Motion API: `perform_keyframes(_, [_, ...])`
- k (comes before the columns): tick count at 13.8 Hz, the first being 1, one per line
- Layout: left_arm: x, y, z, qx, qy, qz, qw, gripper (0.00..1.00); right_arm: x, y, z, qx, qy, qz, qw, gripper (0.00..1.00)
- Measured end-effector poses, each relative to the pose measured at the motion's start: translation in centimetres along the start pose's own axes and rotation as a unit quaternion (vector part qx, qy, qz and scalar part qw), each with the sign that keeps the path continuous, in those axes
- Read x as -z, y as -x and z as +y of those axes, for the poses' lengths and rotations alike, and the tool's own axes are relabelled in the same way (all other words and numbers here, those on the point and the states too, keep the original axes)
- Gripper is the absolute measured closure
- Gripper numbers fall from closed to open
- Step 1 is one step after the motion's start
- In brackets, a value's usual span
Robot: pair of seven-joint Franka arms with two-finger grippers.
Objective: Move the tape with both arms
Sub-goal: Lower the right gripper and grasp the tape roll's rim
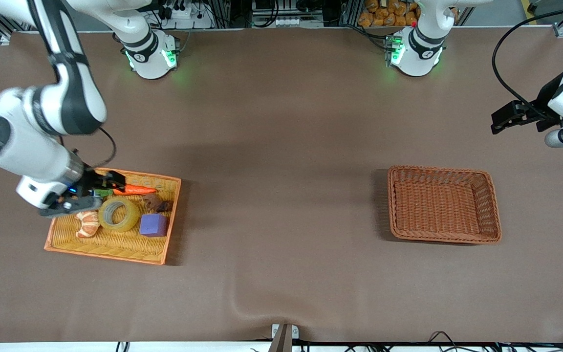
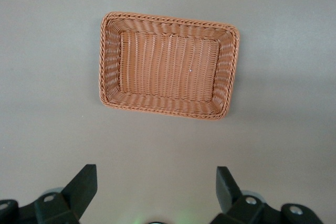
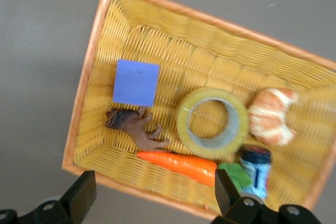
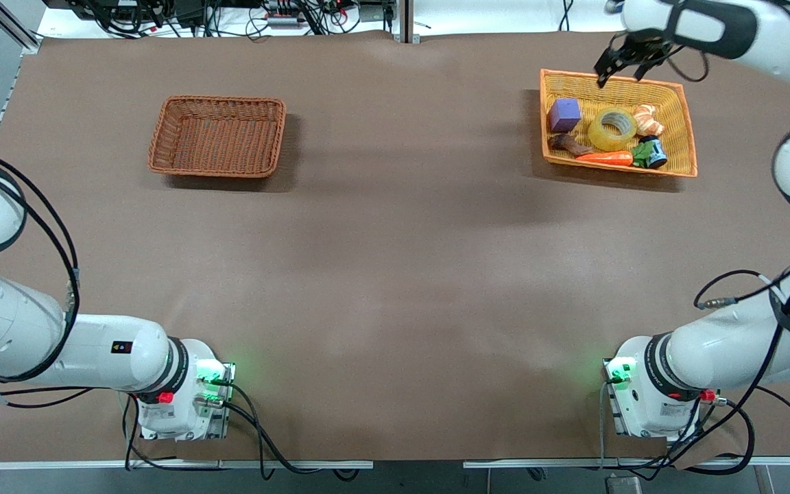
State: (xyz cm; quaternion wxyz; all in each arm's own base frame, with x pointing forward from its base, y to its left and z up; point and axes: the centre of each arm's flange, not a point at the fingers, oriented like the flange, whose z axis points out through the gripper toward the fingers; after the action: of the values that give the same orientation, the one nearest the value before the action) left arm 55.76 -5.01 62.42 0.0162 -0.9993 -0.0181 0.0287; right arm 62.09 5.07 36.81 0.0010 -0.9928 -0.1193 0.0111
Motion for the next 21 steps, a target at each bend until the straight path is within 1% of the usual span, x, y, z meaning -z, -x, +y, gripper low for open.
perform_keyframes(2, [0.0, 0.0, 0.1, -0.001, 0.000, 0.000, 1.000, 0.00, -4.2, -0.7, 1.3, 0.030, -0.001, -0.006, 1.000, 0.00])
perform_keyframes(5, [0.1, 0.0, 0.3, -0.002, 0.000, 0.001, 1.000, 0.00, -9.8, -0.4, 4.8, 0.047, -0.044, -0.013, 0.998, 0.00])
perform_keyframes(6, [0.1, 0.0, 0.3, -0.003, 0.000, 0.001, 1.000, 0.00, -11.5, -0.2, 5.8, 0.049, -0.053, -0.016, 0.997, 0.00])
perform_keyframes(8, [0.2, 0.1, 0.7, -0.007, 0.000, 0.002, 1.000, 0.00, -14.1, 0.1, 6.4, 0.048, -0.061, -0.028, 0.997, 0.00])
perform_keyframes(9, [0.3, 0.2, 1.3, -0.012, 0.000, 0.003, 1.000, 0.00, -15.0, 0.1, 6.3, 0.049, -0.063, -0.031, 0.996, 0.03])
perform_keyframes(10, [0.3, 0.3, 1.9, -0.017, 0.000, 0.003, 1.000, 0.00, -15.6, 0.1, 6.1, 0.049, -0.063, -0.033, 0.996, 0.04])
perform_keyframes(11, [0.3, 0.3, 2.4, -0.019, 0.000, 0.004, 1.000, 0.00, -16.1, 0.0, 6.0, 0.049, -0.063, -0.033, 0.996, 0.12])
perform_keyframes(12, [0.4, 0.4, 2.5, -0.020, 0.000, 0.004, 1.000, 0.00, -16.3, 0.0, 5.9, 0.050, -0.063, -0.034, 0.996, 0.25])
perform_keyframes(13, [0.4, 0.4, 2.5, -0.020, 0.000, 0.004, 1.000, 0.00, -16.4, -0.1, 5.8, 0.051, -0.064, -0.034, 0.996, 0.35])
perform_keyframes(15, [0.4, 0.3, 2.4, -0.019, 0.000, 0.004, 1.000, 0.00, -16.2, -0.5, 5.5, 0.054, -0.063, -0.031, 0.996, 0.61])
perform_keyframes(16, [0.4, 0.3, 2.4, -0.019, 0.000, 0.004, 1.000, 0.00, -15.9, -0.7, 5.4, 0.055, -0.062, -0.028, 0.996, 0.70])
perform_keyframes(17, [0.4, 0.3, 2.4, -0.019, 0.000, 0.004, 1.000, 0.00, -15.3, -1.0, 5.5, 0.055, -0.062, -0.026, 0.996, 0.78])
perform_keyframes(19, [0.4, 0.3, 2.4, -0.019, 0.000, 0.005, 1.000, 0.00, -13.6, -2.1, 5.0, 0.064, -0.069, -0.033, 0.995, 0.78])
perform_keyframes(21, [0.5, 0.3, 2.4, -0.019, 0.000, 0.005, 1.000, 0.00, -9.9, -3.9, 4.2, 0.078, -0.079, -0.043, 0.993, 0.78])
